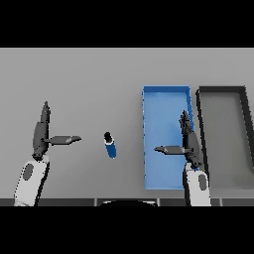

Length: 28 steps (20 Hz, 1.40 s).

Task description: Pick up the blue pipe and place it into the blue bin.

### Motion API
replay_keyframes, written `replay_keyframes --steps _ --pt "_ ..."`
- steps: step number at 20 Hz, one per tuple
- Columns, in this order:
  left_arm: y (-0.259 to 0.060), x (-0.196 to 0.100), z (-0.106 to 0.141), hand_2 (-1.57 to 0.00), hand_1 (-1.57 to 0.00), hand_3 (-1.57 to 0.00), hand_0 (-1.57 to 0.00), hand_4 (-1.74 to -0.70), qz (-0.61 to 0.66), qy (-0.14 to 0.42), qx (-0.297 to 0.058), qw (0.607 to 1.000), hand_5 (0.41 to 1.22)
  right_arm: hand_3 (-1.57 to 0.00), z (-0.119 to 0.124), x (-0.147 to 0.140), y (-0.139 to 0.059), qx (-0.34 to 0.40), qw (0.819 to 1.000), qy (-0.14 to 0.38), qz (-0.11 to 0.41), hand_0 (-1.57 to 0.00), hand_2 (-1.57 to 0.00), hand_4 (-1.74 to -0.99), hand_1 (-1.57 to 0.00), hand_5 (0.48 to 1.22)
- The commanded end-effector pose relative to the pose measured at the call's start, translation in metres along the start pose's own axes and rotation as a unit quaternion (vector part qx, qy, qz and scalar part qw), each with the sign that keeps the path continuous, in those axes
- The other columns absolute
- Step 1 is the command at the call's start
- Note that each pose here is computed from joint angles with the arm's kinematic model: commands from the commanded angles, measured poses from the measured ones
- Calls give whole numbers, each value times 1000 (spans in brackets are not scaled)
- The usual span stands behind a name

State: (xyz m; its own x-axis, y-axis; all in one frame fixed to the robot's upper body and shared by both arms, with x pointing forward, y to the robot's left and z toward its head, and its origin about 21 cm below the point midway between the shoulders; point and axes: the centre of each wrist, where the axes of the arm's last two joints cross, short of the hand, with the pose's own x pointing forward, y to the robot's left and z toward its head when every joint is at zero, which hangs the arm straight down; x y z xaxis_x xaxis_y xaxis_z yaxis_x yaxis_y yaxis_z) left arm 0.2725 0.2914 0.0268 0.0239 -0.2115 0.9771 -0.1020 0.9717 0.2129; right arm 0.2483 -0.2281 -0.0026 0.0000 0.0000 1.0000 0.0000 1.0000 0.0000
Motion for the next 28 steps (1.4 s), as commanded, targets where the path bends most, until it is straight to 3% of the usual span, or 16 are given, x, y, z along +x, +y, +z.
replay_keyframes --steps 1,6,7,9,15,19,25,28 --pt "0 0 0 1 1 1 1 -967 0 -2 0 1000 594 1 0 0 0 0 1000 0 0 1 1 -1210 1 594" --pt "-2 0 -3 1 1 1 1 -967 3 -2 0 1000 594 1 -3 1 -2 1 1000 1 2 1 1 -1210 1 594" --pt "8 4 -2 1 1 1 1 -967 -39 -25 -74 996 594 1 -2 6 -9 29 996 -26 77 1 1 -1210 1 594" --pt "30 4 -2 1 1 1 1 -970 -76 -30 -146 986 596 1 4 13 -14 58 986 -54 147 1 1 -1198 1 589" --pt "36 8 1 1 1 1 1 -965 -85 -56 -218 971 590 1 16 19 -10 86 979 -56 177 1 1 -1182 1 583" --pt "26 15 23 1 1 1 1 -989 -86 -58 -300 948 566 1 10 21 -11 80 981 -46 170 1 1 -1200 1 580" --pt "-15 21 45 1 1 1 1 -1061 -124 -2 -382 916 474 1 14 23 -8 79 983 -54 159 1 1 -1223 1 572" --pt "-37 19 45 1 1 1 1 -1097 -126 -18 -409 904 466 1 10 24 -9 84 981 -49 165 1 1 -1213 1 571"
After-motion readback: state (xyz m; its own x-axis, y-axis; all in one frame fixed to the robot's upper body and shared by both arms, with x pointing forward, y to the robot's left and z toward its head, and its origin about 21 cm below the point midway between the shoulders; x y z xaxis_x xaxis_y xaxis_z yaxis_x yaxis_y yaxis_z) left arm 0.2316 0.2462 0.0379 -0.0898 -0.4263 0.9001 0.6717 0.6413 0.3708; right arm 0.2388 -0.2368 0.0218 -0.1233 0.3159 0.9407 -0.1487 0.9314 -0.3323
